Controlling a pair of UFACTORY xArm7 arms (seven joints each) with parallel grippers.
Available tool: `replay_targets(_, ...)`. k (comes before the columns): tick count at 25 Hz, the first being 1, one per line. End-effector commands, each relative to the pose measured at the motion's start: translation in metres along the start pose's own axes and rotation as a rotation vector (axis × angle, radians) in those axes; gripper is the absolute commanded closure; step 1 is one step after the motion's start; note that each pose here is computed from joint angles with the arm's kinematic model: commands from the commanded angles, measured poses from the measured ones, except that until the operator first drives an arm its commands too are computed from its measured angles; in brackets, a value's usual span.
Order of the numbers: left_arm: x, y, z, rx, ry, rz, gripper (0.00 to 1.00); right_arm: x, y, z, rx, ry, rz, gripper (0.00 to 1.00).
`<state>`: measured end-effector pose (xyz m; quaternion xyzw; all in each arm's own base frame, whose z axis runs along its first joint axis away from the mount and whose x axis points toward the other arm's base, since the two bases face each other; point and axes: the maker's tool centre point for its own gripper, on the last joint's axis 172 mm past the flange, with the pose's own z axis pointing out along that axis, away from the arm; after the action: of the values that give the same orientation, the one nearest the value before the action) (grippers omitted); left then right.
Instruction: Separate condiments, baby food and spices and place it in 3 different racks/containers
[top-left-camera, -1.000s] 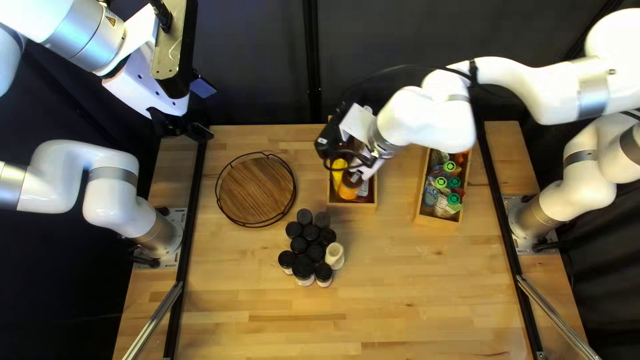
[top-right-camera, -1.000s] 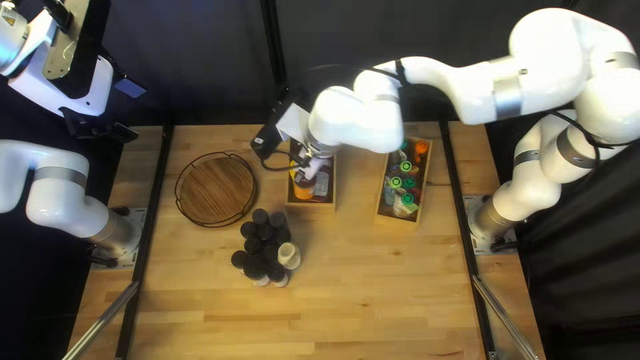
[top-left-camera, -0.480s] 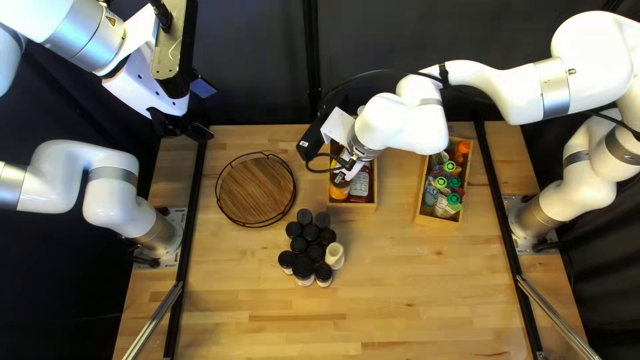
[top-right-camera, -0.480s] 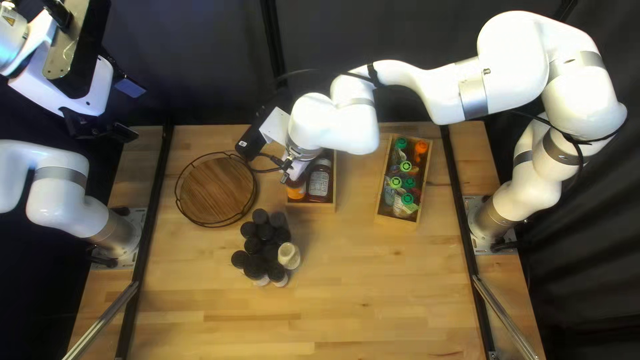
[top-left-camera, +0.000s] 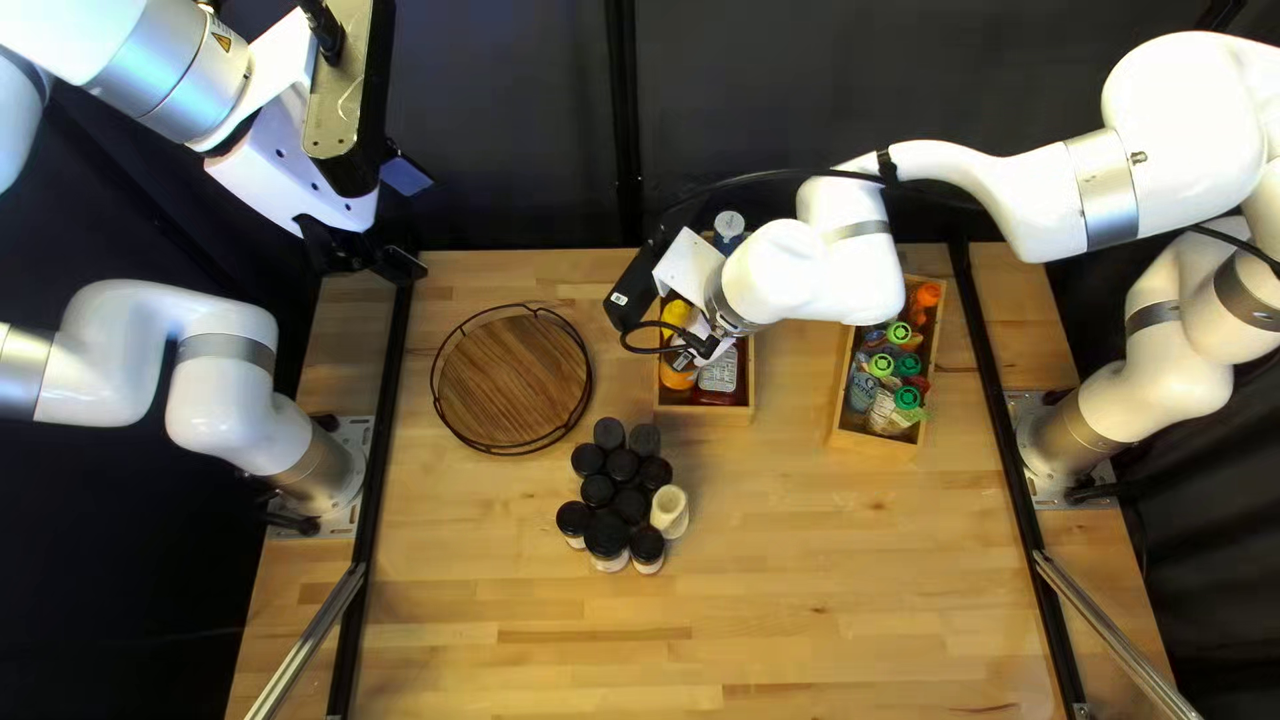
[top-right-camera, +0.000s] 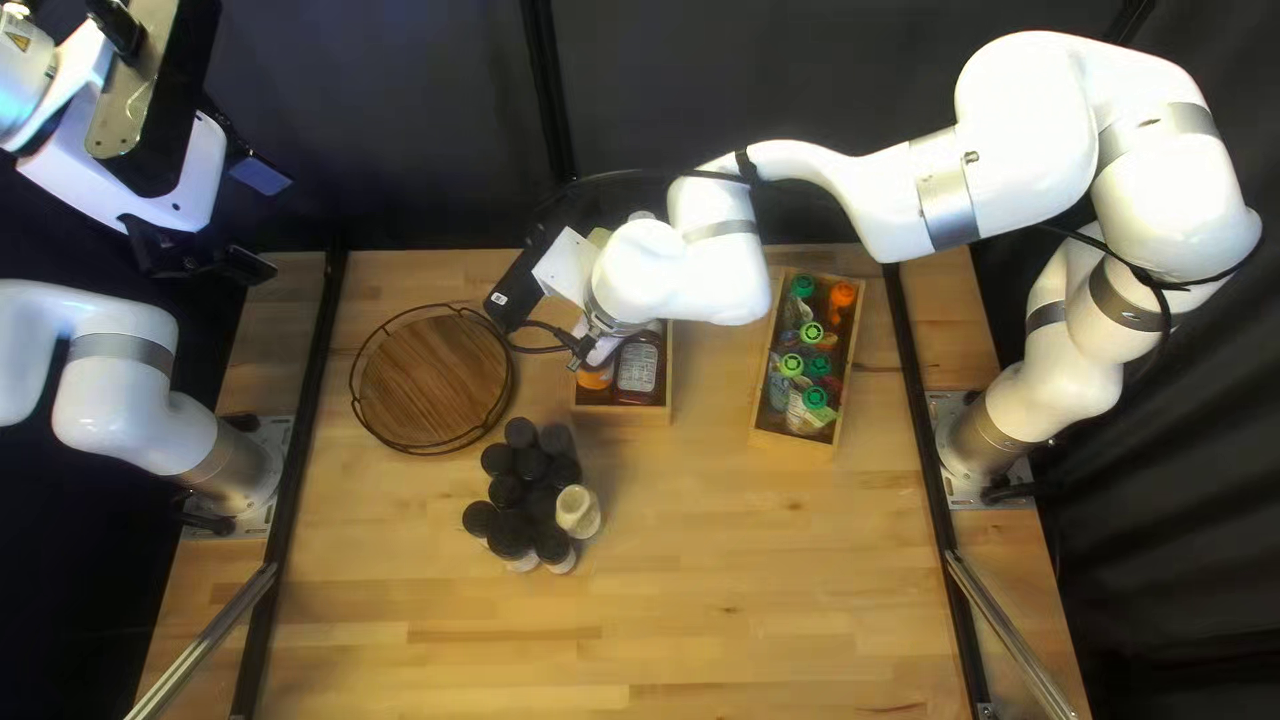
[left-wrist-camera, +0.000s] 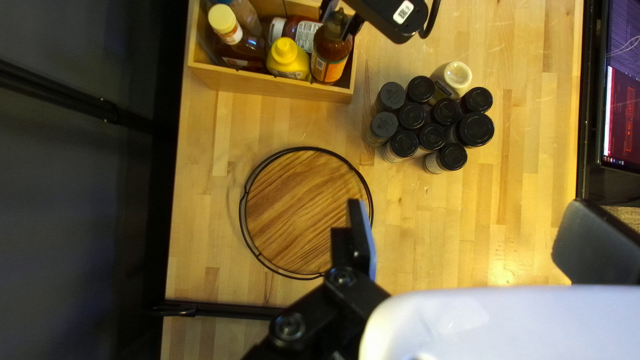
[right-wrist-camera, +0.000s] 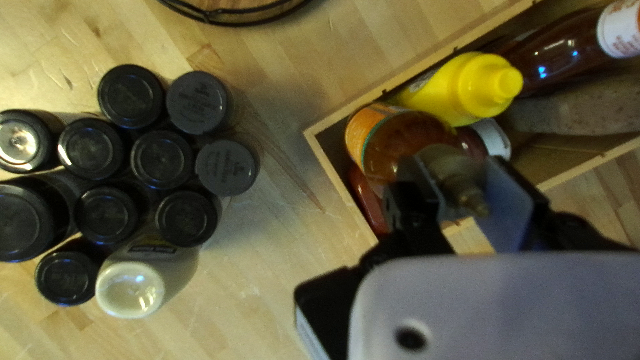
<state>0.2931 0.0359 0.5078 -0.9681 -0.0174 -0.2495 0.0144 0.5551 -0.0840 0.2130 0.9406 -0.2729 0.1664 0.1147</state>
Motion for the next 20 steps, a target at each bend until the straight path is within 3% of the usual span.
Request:
replay_targets(1,0.0,0.0,0.0,0.0,0.0,0.0,0.0,-0.004,0.0,0.006,-0.001,-0.004,0.001,1.0)
replay_targets(10,0.0,0.0,0.0,0.0,0.0,0.0,0.0,-0.007,-0.002,0.017,0.0,-0.015,0.008,0.99)
replay_targets(11,0.0,0.0,0.0,0.0,0.0,0.0,0.0,-0.007,-0.002,0.017,0.001,-0.017,0.01,0.84)
replay_targets(12,0.0,0.0,0.0,0.0,0.0,0.0,0.0,-0.006,-0.003,0.016,0.001,-0.019,0.011,0.19)
replay_targets(13,0.0,0.0,0.0,0.0,0.0,0.0,0.0,-0.005,-0.003,0.015,0.002,-0.021,0.012,0.06)
replay_targets(15,0.0,0.0,0.0,0.0,0.0,0.0,0.0,-0.005,-0.004,0.014,0.002,-0.024,0.014,0.0)
replay_targets(20,0.0,0.0,0.0,0.0,0.0,0.0,0.0,-0.003,-0.006,0.0,0.012,-0.029,0.012,0.0)
